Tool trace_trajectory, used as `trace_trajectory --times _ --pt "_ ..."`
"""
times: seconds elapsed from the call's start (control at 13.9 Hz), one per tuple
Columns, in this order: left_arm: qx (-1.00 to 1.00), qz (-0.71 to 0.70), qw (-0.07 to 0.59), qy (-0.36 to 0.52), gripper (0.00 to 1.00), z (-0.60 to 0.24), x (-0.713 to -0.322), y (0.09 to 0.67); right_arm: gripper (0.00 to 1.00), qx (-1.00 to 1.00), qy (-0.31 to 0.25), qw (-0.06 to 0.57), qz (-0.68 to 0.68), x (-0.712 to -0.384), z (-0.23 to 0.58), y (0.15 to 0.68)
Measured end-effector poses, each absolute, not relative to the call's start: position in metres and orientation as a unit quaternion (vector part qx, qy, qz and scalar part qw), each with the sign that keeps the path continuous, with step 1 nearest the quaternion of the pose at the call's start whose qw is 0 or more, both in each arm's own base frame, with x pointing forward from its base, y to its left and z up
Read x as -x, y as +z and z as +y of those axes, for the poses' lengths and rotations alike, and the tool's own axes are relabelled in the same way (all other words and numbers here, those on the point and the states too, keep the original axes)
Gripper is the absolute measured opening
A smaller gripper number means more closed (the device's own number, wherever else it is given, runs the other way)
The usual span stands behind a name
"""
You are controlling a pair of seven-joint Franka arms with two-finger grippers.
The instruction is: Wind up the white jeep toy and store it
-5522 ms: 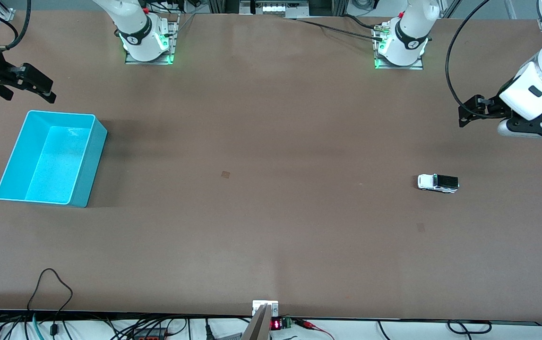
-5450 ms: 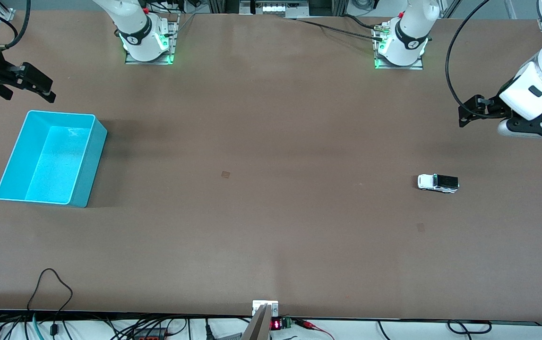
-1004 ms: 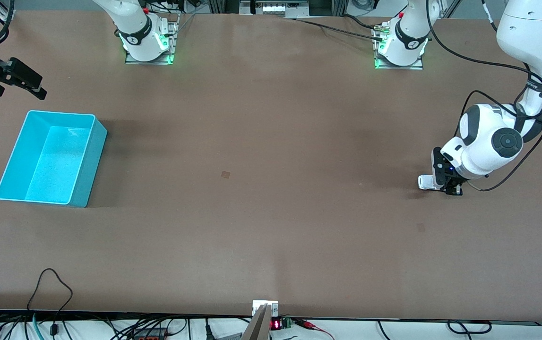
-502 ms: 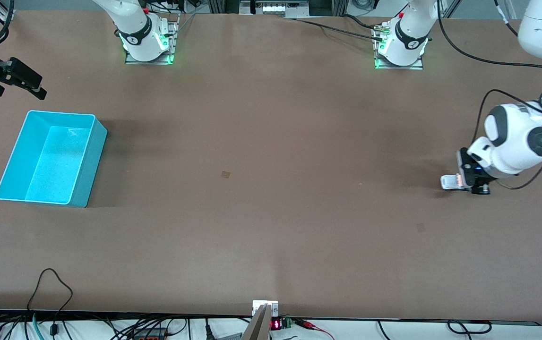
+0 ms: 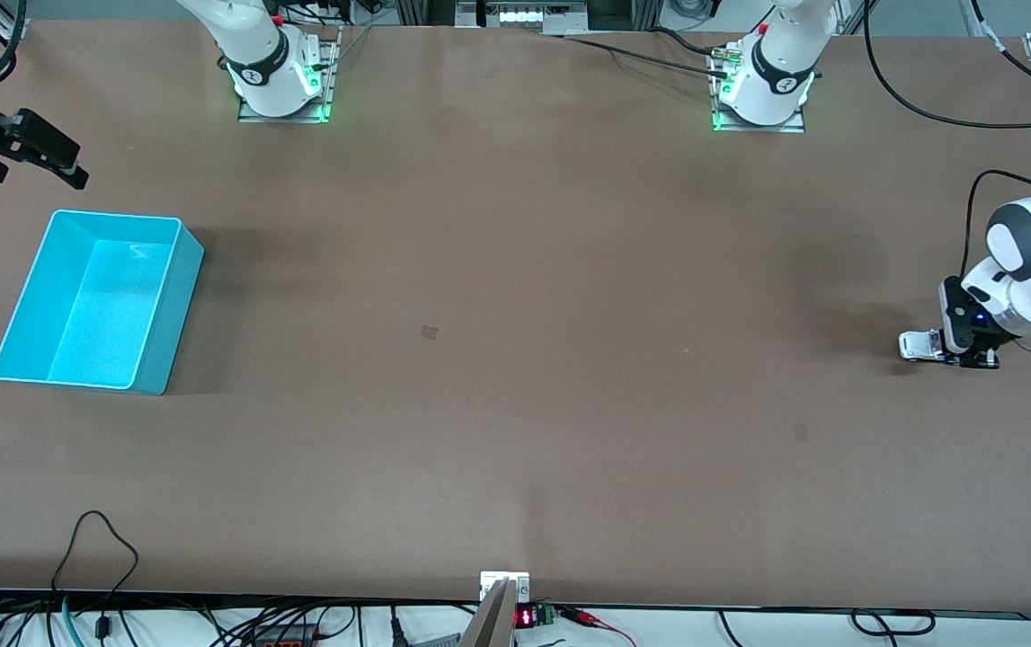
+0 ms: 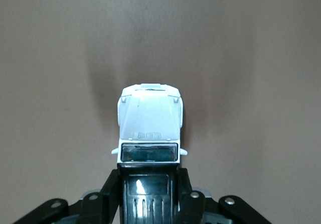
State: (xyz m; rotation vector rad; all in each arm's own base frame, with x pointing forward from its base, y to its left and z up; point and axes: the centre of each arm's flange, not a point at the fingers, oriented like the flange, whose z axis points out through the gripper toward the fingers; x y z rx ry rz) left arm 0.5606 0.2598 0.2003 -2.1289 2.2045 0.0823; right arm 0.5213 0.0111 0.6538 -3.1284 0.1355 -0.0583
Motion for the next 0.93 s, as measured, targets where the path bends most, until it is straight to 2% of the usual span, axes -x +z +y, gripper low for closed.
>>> trace_trajectory --times 0.36,0.5,0.65,0.79,0.93 --pt "0.694 0.719 0.038 0.027 0.49 0.26 -0.56 0.2 1.0 0.999 -0.019 0.005 0.043 -0.521 0.011 0.655" --pt "0.695 0.718 0.023 0.032 0.62 0.262 -0.554 0.187 1.0 0.999 -0.02 0.005 0.043 -0.521 0.011 0.655" --pt "0.696 0.717 0.012 0.035 0.83 0.263 -0.549 0.175 1.0 0.999 -0.02 0.005 0.043 -0.521 0.011 0.655" --pt "0.695 0.718 0.003 0.04 1.0 0.263 -0.55 0.178 1.0 0.999 -0.02 0.005 0.043 -0.521 0.011 0.655" --pt "0.693 0.72 -0.005 0.045 1.0 0.26 -0.557 0.192 1.0 0.999 -0.02 0.006 0.043 -0.521 0.011 0.655"
